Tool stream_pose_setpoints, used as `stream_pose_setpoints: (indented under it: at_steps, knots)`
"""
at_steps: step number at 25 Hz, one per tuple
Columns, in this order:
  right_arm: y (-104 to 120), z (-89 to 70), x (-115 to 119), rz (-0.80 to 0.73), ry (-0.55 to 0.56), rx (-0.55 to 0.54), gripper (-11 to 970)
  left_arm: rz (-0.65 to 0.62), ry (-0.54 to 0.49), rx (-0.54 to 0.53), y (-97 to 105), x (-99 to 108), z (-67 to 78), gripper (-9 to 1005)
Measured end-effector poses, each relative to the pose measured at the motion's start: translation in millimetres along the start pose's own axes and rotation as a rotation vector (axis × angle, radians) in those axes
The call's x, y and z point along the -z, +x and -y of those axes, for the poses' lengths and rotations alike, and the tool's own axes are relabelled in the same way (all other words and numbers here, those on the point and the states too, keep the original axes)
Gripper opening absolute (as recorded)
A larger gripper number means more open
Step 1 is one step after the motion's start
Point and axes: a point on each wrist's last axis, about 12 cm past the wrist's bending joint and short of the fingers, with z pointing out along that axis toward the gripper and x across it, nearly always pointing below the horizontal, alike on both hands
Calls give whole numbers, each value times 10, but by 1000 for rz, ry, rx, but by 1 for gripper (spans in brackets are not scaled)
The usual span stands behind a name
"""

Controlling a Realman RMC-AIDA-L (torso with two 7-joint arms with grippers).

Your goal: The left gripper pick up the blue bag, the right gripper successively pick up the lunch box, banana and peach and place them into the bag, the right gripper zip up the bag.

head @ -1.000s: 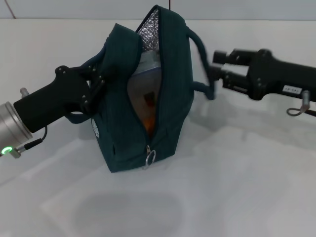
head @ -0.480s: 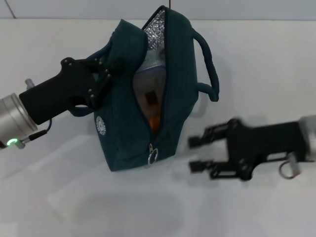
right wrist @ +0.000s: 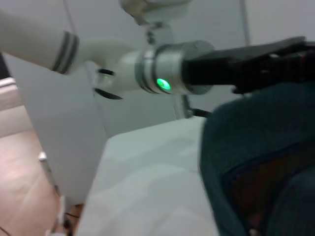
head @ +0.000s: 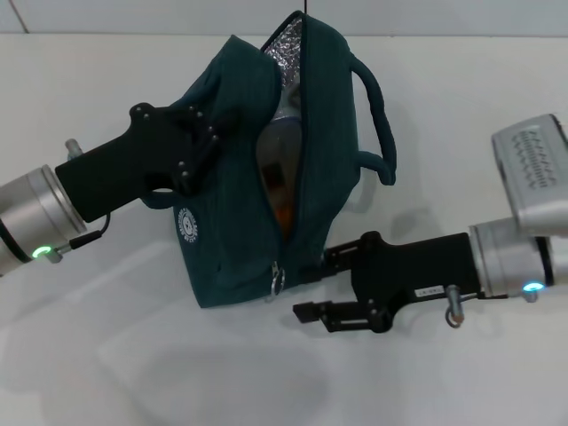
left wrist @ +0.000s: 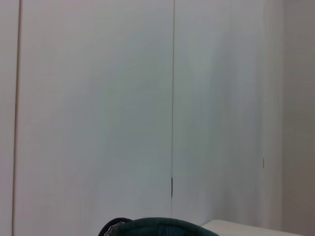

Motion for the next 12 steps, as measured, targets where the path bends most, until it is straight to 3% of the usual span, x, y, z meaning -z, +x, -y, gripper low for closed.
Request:
stream_pose_setpoints:
  at_steps: [5,12]
  knots:
    - [4,66,-76,-18,62,-10,459,0,-7,5,12,7,0,43]
    - [-29,88,-148,-40,64,-7,446,2,-10,-7,15,8,-2,43]
